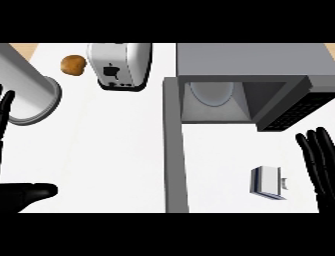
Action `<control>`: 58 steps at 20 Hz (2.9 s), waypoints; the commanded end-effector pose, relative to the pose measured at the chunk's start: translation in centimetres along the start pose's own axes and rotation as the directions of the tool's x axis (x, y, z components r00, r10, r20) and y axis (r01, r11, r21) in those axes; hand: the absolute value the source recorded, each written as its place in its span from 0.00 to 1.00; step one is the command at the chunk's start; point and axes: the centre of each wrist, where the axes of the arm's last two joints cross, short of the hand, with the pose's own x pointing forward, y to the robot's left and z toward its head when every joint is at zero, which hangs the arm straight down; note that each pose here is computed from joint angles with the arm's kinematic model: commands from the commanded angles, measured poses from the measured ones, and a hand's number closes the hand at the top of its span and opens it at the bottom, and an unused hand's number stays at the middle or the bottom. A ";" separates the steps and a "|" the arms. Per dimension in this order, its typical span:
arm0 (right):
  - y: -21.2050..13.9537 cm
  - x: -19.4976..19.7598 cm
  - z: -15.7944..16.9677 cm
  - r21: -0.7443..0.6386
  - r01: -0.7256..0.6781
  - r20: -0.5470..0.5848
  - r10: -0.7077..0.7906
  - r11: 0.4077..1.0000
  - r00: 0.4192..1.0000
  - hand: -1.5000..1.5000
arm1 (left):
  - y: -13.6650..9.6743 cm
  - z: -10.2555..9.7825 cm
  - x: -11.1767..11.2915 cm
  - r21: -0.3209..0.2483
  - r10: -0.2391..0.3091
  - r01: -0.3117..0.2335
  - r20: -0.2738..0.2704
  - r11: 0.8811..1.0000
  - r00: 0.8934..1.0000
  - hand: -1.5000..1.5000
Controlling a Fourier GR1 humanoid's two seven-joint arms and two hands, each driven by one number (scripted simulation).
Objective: Pick up the milk, place it into the microwave and close the microwave
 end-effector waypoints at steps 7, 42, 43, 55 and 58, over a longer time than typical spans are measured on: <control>0.1 1.5 3.1 -0.046 -0.067 -0.051 0.065 0.997 0.997 0.00 | 3.1 2.8 2.0 0.022 0.017 -0.016 -0.037 1.000 0.999 0.00; -8.8 -15.9 11.5 -0.241 -0.196 -0.325 0.111 0.951 0.939 0.00 | 7.9 10.8 5.7 -0.001 0.031 -0.031 -0.035 1.000 0.999 0.00; -9.9 -16.2 10.6 -0.202 -0.197 -0.333 0.122 0.959 0.935 0.00 | 9.1 10.9 6.3 -0.010 0.027 -0.027 -0.045 1.000 0.999 0.00; -8.7 -22.6 13.4 -0.177 -0.195 -0.341 0.126 0.965 0.932 0.00 | 8.8 9.5 7.8 0.003 0.036 -0.036 -0.034 0.999 0.999 0.00; -9.6 -23.5 13.0 -0.166 -0.196 -0.333 0.132 0.966 0.934 0.00 | 7.6 10.7 5.5 -0.005 0.040 -0.041 -0.050 0.999 0.998 0.00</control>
